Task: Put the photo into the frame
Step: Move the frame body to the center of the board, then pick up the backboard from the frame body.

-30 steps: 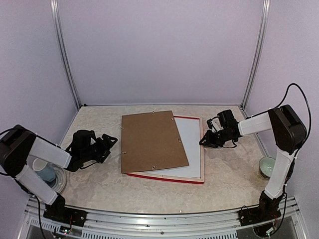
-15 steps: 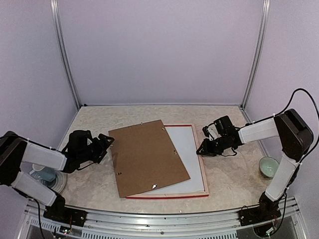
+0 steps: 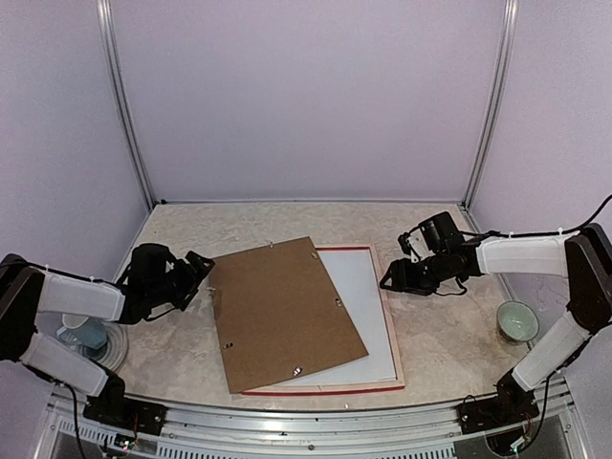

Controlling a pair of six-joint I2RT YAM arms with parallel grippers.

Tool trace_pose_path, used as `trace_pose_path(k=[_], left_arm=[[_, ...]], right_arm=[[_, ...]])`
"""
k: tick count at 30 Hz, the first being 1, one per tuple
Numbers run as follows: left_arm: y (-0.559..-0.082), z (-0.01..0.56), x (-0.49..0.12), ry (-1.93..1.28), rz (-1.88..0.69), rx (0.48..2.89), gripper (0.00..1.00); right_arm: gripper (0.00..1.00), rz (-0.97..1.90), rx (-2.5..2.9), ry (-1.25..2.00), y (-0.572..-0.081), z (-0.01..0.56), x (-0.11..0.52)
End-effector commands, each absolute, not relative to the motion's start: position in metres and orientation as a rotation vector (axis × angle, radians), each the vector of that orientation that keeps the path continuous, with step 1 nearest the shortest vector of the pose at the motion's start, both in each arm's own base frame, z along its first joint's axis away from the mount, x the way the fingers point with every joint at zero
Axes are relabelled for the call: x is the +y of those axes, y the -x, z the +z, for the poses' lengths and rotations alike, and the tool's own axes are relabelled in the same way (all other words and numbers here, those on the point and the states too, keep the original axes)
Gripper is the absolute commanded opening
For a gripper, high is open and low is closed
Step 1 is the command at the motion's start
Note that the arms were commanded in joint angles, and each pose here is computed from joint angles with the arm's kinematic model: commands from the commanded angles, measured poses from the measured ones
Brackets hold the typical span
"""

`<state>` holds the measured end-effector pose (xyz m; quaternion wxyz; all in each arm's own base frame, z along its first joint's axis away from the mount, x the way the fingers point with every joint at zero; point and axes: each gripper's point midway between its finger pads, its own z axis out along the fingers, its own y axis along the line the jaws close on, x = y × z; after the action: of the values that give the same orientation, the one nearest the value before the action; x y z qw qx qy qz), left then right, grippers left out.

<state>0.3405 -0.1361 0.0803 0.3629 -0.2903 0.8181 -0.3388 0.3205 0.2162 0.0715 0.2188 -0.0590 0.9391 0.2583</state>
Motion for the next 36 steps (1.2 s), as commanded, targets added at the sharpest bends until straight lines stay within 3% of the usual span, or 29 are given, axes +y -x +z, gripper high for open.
trace_pose_path(k=[1,10,23,36], left_arm=[[-0.372,0.121,-0.139,0.686,-0.842,2.044,0.98],[-0.433,0.155,-0.168,0.616,-0.929,2.003,0.98],[-0.511,0.166,-0.232,0.481,-0.975,2.021,0.93],[-0.531,0.118,-0.268,0.416,-1.012,2.093,0.92]], right_arm=[[0.71,0.567,2.541,0.123,-0.333,0.112,0.201],[0.74,0.743,2.500,0.216,-0.326,0.146,0.238],[0.74,0.934,2.616,0.352,-0.324,0.087,0.311],[0.71,1.112,2.643,0.386,-0.290,0.060,0.317]])
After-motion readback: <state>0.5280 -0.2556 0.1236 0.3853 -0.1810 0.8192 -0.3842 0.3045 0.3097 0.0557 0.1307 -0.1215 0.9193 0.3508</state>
